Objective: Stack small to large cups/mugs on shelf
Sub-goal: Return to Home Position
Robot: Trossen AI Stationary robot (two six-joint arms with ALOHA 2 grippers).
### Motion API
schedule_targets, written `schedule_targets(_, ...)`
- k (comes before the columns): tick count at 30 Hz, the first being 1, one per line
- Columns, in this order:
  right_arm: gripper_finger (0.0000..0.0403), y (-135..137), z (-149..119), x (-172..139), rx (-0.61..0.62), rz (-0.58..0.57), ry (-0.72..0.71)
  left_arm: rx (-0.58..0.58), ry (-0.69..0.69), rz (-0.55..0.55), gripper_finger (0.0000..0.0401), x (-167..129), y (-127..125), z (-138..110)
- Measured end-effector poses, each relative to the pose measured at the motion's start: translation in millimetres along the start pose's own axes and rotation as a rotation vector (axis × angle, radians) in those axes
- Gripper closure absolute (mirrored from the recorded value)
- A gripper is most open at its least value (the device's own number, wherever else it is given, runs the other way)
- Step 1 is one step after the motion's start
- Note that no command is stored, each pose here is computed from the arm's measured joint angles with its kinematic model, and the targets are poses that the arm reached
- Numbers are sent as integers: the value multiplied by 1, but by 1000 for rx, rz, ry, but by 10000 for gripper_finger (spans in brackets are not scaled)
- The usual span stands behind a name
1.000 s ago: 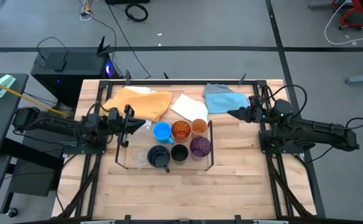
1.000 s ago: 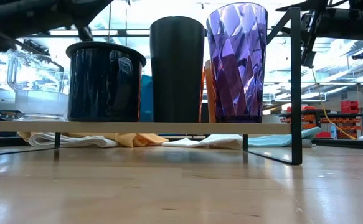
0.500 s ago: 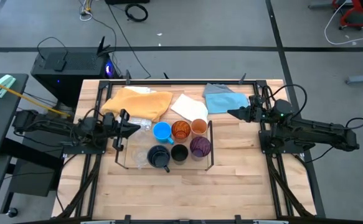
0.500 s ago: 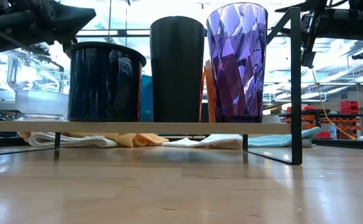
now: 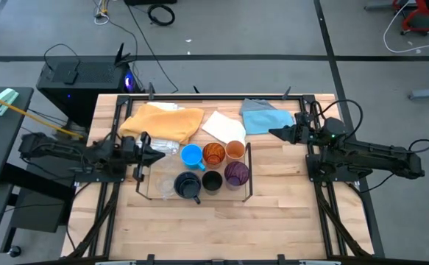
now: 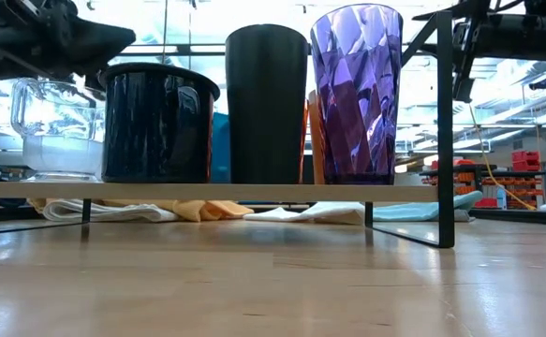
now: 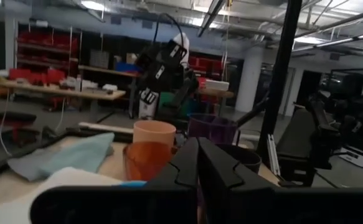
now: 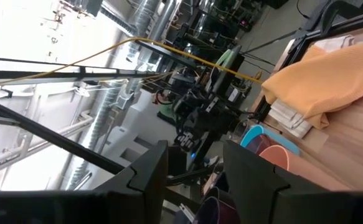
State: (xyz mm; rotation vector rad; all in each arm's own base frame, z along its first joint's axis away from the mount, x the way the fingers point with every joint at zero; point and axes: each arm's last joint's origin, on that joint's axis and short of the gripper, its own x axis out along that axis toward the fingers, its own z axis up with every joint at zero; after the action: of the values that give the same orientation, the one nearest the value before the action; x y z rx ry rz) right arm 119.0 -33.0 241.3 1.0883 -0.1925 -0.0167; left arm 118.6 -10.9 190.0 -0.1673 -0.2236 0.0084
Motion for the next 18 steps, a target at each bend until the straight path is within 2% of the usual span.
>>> schedule_targets(6, 243, -1, 0, 0, 2, -10, 5, 19, 30, 2, 395, -6, 1, -1)
schedule_targets(9, 243, -1, 0, 0, 2, -10, 5, 15, 32, 0, 388, -10, 1, -1)
schedule_targets(13, 243, -1, 0, 0, 2, -11, 5, 14, 20, -1, 380, -15, 2, 1)
schedule_targets(18, 243, -2, -1, 0, 1, -19, 9, 13, -37, -21, 395, -21, 2, 7)
